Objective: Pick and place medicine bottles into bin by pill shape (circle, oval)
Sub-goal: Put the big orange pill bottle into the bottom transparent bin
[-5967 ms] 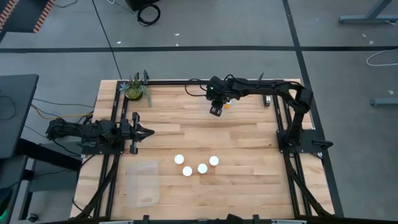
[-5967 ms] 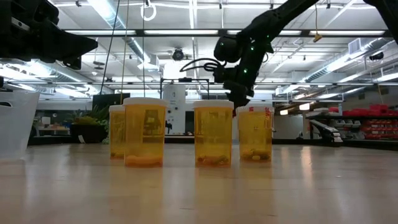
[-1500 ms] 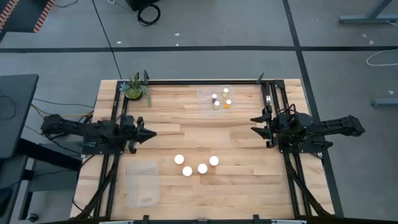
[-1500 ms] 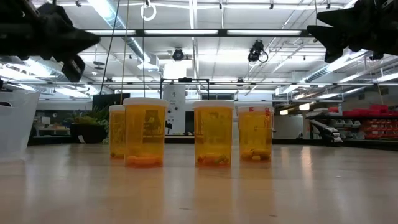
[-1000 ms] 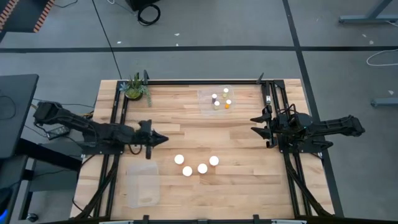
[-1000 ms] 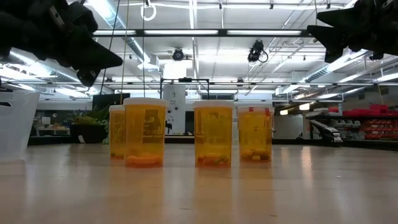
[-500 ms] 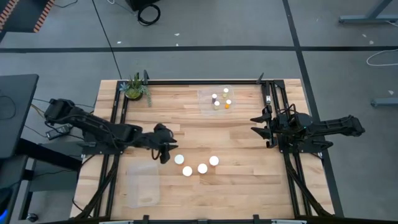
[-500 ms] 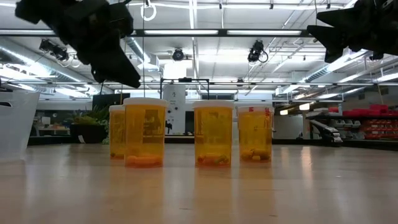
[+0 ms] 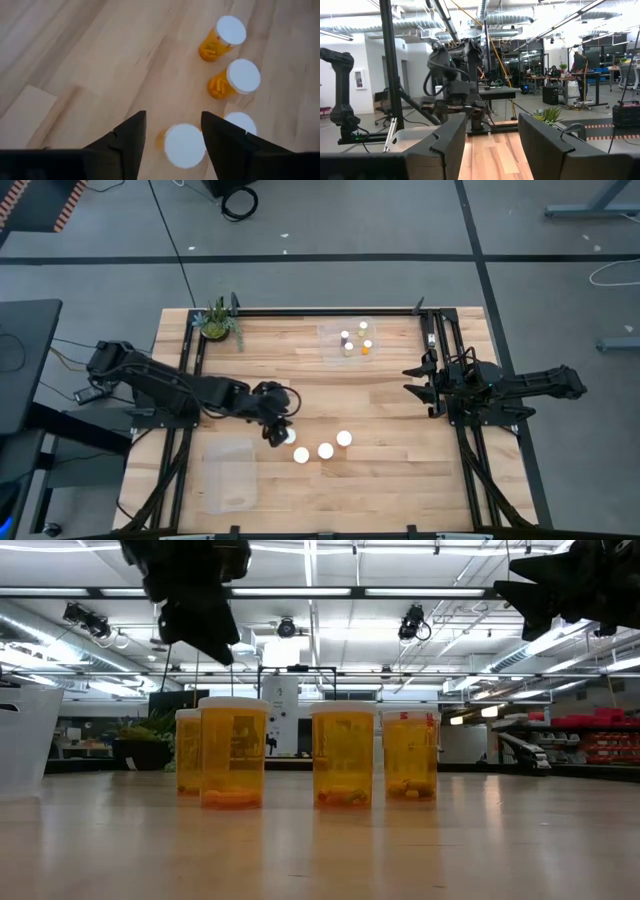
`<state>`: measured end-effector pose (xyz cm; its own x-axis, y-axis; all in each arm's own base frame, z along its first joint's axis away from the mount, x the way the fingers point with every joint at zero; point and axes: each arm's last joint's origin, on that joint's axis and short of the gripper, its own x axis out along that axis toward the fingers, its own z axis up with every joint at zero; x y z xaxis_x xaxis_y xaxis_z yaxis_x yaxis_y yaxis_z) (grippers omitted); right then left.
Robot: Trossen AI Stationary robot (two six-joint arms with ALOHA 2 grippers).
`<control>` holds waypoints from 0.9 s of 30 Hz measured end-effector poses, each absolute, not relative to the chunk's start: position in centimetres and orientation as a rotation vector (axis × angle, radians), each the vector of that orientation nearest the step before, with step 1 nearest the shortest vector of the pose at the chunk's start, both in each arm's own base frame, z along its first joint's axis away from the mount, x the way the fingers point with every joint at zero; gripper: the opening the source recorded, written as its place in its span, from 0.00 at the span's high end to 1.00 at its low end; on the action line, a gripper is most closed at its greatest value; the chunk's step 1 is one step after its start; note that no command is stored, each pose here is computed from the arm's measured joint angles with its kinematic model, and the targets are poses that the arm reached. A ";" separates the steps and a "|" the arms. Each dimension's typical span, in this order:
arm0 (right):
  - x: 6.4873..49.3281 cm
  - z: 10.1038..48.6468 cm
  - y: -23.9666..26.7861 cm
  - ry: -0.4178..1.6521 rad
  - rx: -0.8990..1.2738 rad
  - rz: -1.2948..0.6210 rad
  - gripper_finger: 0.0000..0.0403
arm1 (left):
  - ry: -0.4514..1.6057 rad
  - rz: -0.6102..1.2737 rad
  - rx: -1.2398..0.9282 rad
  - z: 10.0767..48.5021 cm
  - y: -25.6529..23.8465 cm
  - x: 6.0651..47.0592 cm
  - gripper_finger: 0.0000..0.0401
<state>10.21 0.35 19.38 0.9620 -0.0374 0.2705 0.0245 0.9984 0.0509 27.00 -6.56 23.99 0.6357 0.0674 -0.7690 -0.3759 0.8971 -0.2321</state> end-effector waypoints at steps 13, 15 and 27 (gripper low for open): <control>10.2 19.4 0.3 -0.273 0.047 -0.031 0.53 | 1.093 0.204 -0.379 24.1 -8.2 31.6 0.30; 10.2 19.4 0.3 -0.272 0.047 -0.031 0.53 | 1.119 0.208 -0.366 24.3 -8.3 32.0 0.29; 10.2 19.3 0.3 -0.266 0.047 -0.031 0.53 | 1.256 0.171 -0.220 23.1 -8.5 33.1 0.29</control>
